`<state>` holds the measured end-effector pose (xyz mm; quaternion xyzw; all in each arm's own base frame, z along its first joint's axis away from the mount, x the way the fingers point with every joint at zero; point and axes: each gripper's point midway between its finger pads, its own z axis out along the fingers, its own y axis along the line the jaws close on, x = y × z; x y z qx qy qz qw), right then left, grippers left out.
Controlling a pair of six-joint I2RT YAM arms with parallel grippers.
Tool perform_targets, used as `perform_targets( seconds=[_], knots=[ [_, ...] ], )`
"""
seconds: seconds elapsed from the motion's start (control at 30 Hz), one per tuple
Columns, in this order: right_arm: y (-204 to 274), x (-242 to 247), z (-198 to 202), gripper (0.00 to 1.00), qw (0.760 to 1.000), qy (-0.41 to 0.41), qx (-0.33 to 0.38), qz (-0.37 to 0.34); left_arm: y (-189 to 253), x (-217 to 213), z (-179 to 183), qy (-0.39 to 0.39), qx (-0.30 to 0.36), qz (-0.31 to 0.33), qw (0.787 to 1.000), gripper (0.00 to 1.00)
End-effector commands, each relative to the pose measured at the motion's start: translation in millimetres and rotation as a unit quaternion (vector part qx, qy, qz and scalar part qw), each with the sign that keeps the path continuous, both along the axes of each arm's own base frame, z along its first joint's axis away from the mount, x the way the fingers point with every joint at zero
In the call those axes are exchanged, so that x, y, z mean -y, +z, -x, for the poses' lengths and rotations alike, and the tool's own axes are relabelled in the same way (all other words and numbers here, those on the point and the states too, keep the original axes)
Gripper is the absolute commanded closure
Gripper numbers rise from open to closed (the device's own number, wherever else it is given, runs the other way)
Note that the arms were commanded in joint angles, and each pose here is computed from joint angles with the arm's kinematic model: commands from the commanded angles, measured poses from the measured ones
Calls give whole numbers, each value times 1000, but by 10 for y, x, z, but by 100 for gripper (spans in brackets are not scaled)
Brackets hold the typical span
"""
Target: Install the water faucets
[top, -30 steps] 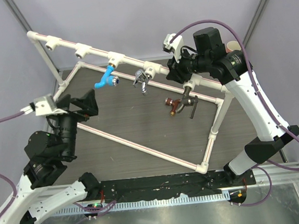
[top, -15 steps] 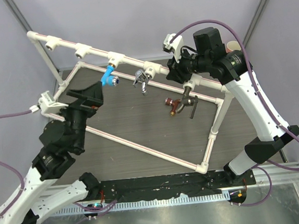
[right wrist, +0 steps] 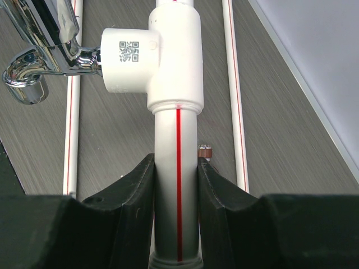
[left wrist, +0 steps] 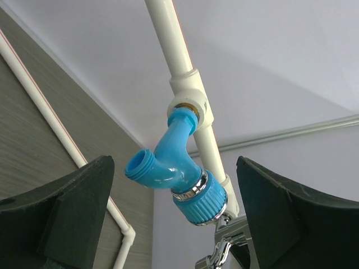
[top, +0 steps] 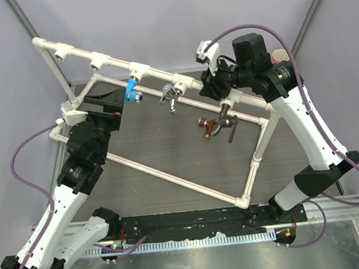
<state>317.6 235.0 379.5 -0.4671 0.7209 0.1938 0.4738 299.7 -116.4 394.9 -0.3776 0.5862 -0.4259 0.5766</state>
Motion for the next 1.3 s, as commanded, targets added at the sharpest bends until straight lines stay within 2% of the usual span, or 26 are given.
perform_targets(
  seconds=[0.0, 0.27, 0.47, 0.67, 1.0, 1.1, 1.27],
  knots=[
    [19, -23, 44, 99, 1000, -6, -11, -18, 263, 63, 16, -22, 44, 66, 997, 7],
    [28, -21, 49, 99, 1000, -6, -10, -19, 195, 133, -72, -29, 39, 76, 996, 12],
    [36, -23, 58, 99, 1000, -5, -9, -20, 106, 155, -123, -28, 35, 86, 995, 19],
    [24, -14, 51, 99, 1000, -7, -10, -20, 125, 147, -135, -25, 44, 83, 995, 35],
    [33, -18, 57, 99, 1000, -6, -9, -20, 171, 157, -133, -27, 58, 57, 996, 73],
    [32, -16, 55, 99, 1000, -7, -9, -20, 208, 156, -134, -26, 65, 33, 997, 83],
    [41, -17, 59, 99, 1000, -7, -8, -21, 287, 182, -138, -33, 73, -62, 995, 92]
  ],
)
